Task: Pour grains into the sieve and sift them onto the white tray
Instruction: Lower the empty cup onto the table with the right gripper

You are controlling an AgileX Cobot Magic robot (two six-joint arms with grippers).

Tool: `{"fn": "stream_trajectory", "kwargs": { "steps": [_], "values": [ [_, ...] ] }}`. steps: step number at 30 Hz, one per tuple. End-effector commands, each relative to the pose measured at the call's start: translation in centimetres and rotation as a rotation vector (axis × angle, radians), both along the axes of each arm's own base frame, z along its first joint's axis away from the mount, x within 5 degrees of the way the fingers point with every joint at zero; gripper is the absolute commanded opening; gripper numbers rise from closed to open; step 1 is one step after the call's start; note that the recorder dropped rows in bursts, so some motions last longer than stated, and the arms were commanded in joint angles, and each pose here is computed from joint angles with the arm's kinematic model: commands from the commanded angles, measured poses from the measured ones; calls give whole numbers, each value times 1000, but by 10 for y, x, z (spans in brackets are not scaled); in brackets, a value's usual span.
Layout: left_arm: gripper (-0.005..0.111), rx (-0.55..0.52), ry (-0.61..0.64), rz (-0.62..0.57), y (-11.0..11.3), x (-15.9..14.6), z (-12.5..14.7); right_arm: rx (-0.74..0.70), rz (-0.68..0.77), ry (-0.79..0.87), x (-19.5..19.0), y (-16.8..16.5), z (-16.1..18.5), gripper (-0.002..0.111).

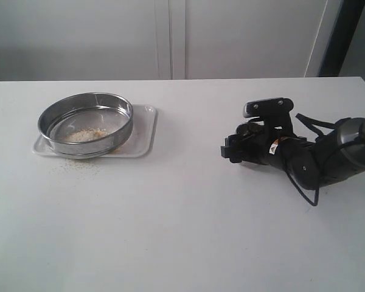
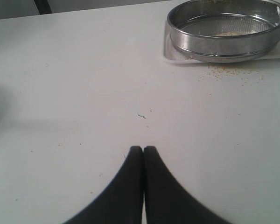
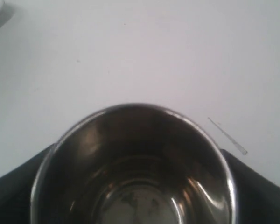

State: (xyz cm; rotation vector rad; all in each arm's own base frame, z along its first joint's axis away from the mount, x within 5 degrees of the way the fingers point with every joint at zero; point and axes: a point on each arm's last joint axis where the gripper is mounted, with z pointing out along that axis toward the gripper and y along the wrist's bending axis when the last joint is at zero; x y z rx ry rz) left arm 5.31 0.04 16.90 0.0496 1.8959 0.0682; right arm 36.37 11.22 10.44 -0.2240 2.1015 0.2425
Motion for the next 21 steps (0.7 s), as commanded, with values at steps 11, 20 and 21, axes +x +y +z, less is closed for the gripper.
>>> {"fn": "stream_trajectory", "kwargs": {
  "steps": [11, 20, 21],
  "values": [
    [0, 0, -8, -5, 0, 0, 1, 20, -16, -42, -6, -5, 56, 78],
    [0, 0, -8, -5, 0, 0, 1, -3, -20, 21, -31, -13, 109, 71],
    [0, 0, -8, -5, 0, 0, 1, -1, -20, 14, -34, -14, 116, 69]
  ]
}}
